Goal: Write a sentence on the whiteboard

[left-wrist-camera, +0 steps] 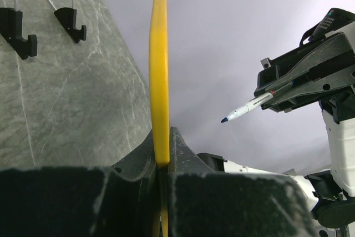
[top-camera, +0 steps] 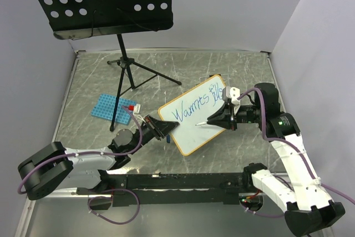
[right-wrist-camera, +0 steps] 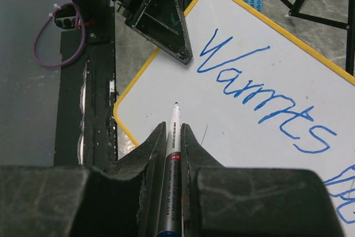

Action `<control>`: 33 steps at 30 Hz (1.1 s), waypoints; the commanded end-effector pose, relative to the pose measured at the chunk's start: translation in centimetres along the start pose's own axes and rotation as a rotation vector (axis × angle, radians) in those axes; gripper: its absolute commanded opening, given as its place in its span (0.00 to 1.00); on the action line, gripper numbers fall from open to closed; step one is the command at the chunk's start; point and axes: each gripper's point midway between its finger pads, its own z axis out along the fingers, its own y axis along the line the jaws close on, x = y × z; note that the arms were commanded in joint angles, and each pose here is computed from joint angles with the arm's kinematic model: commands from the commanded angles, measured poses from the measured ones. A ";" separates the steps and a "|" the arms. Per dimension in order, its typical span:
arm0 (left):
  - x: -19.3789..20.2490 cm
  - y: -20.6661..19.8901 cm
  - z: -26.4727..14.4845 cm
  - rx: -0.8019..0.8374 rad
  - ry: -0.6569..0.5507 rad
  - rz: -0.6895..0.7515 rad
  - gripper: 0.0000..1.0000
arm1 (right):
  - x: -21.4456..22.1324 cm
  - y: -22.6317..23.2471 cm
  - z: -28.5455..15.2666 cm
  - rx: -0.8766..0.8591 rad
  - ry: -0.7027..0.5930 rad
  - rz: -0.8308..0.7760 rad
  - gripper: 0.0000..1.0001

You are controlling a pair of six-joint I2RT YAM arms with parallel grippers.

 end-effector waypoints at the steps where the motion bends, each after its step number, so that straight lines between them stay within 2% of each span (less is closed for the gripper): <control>1: -3.7 -6.4 0.4 0.218 -0.129 -0.032 0.01 | -0.6 0.0 0.1 -0.009 -0.025 -0.052 0.00; 33: -4.2 -7.7 0.7 0.254 -0.140 -0.069 0.01 | -1.4 -1.1 0.9 0.050 0.012 -0.143 0.00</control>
